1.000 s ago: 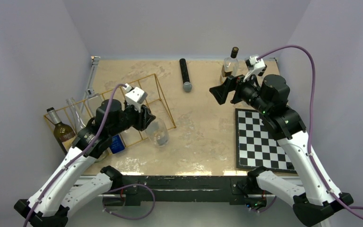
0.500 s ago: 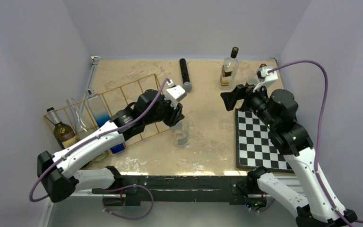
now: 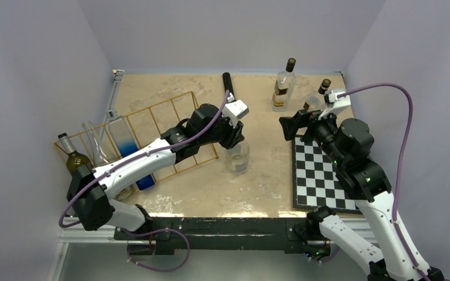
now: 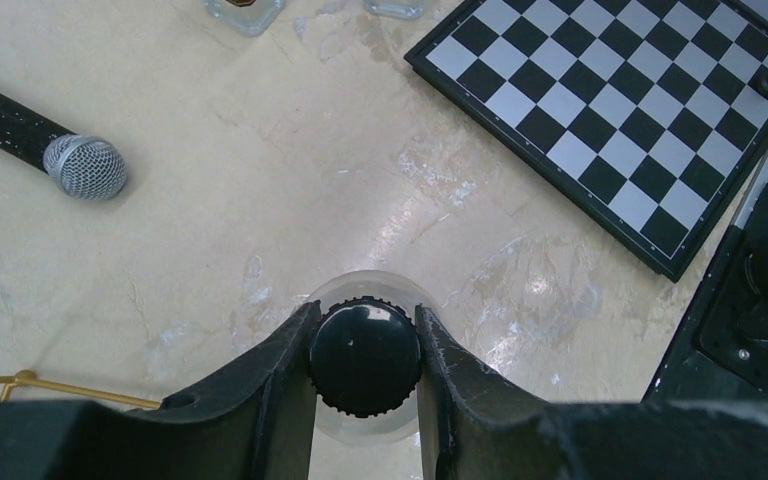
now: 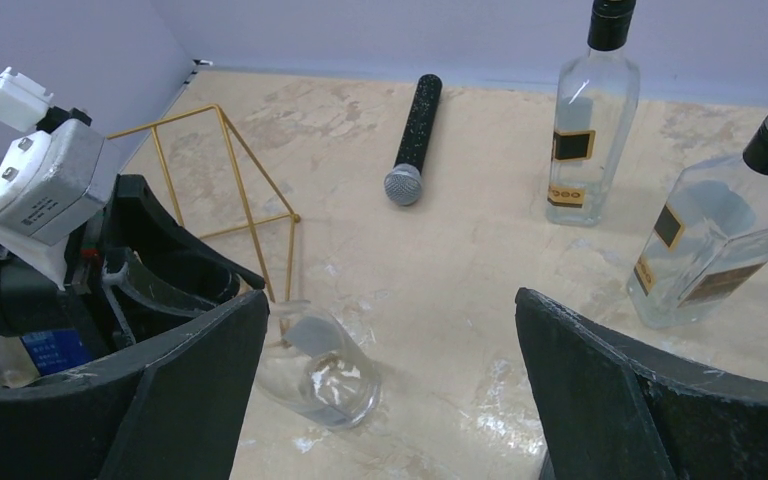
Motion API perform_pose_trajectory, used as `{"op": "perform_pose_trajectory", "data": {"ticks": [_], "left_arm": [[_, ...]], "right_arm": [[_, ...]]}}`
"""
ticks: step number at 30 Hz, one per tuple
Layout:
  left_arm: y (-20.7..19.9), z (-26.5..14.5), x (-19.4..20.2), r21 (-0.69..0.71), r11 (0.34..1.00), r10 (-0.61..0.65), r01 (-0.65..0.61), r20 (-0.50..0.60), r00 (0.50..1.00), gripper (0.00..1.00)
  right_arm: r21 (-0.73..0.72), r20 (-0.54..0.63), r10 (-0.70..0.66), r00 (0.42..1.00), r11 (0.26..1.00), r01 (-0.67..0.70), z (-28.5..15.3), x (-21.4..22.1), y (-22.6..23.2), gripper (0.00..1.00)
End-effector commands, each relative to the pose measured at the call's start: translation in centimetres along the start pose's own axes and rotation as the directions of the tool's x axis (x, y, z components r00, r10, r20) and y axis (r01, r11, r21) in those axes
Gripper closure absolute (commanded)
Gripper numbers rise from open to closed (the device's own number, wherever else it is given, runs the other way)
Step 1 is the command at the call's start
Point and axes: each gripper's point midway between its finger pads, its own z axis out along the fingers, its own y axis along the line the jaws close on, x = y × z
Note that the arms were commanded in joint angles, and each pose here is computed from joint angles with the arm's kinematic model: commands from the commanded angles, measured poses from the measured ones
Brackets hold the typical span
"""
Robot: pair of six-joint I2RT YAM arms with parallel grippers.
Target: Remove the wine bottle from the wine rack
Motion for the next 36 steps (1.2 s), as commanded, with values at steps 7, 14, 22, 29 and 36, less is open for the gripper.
{"op": "perform_pose_trajectory", "data": {"ticks": [7, 14, 22, 29, 36], "left_arm": [[-1.9, -2.6, -10.0, 0.061, 0.997, 0.027, -0.049, 0.323, 0.946, 0.48], [-1.4, -4.6, -10.1, 0.024, 0.999, 0.025, -0.035, 0.314, 0.949, 0.10], [1.1, -11.9, -11.0, -0.151, 0.989, 0.056, 0.003, 0.386, 0.921, 0.01], [2.9, -20.0, -7.6, -0.283, 0.959, 0.101, 0.015, 0.390, 0.915, 0.01], [5.6, -24.5, -0.8, -0.435, 0.899, 0.121, 0.044, 0.345, 0.931, 0.01]], "right_arm": [[0.002, 0.006, -0.032, 0.999, 0.999, 0.032, -0.3, -0.4, -0.1, 0.01], [-0.048, 0.002, -0.018, 1.000, 0.999, 0.018, -1.1, -0.4, 0.8, 0.01], [-0.261, -0.133, 0.072, 0.989, 0.960, -0.105, -0.9, 0.8, 5.7, 0.05], [-0.306, -0.292, -0.021, 0.956, 0.949, -0.073, 1.9, 4.8, 10.1, 0.06], [-0.246, -0.376, -0.080, 0.923, 0.969, -0.016, 5.8, 8.4, 10.4, 0.07]]}}
